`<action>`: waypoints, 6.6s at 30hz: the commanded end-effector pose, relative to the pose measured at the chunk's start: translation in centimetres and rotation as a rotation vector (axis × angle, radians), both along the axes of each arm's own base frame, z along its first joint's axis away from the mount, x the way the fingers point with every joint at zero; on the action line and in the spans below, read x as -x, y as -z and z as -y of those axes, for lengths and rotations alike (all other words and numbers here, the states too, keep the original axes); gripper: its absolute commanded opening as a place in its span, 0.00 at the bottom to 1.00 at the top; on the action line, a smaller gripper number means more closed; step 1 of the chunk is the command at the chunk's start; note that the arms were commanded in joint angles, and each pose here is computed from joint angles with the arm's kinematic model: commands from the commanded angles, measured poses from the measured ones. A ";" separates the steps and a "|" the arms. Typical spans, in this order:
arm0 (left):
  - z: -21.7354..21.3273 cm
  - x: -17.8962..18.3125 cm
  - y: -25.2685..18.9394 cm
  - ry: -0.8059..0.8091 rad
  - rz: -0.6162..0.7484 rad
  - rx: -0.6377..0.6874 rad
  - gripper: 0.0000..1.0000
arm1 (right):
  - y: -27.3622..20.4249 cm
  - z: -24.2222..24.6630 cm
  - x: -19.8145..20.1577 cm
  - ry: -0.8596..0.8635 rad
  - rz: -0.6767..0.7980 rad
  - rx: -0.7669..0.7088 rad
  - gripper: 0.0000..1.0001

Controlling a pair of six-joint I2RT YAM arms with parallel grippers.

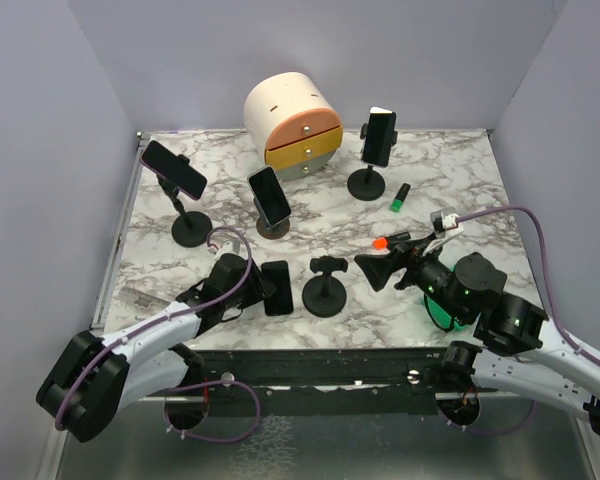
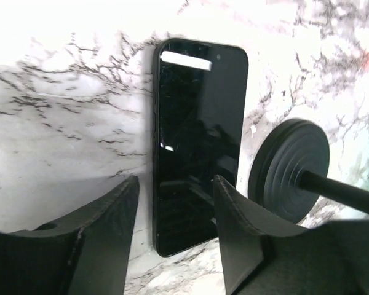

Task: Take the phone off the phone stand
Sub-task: Place the phone at the center of the board, then pick up the phone stand at the center of the board, then place the phone stand at the center of the board, then adjust the phone at the center of the board.

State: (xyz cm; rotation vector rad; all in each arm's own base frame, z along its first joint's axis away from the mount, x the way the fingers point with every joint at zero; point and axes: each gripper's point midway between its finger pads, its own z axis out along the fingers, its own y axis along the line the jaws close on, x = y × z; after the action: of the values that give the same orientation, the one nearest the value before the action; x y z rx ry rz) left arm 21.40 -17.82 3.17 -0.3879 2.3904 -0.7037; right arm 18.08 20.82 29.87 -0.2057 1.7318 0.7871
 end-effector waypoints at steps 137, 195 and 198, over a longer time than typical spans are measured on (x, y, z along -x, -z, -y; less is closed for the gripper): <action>-8.6 -3.1 -29.5 -0.192 1.019 -0.168 0.61 | 4.4 26.3 -25.5 1.171 -0.293 -0.064 0.00; -4.9 -4.6 -26.4 -0.021 0.928 -0.183 0.82 | 22.9 -15.6 -4.5 -0.224 -0.690 0.024 0.66; -4.9 -4.6 -26.4 -0.020 0.928 -0.181 0.82 | 24.0 -16.3 -5.3 -0.191 -0.709 0.041 0.66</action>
State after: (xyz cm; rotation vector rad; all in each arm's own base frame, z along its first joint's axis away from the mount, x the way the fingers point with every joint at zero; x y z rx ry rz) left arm 26.08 -12.78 29.23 0.0080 1.5484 -0.4785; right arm 21.84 34.38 4.45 -0.1926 2.4729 0.9606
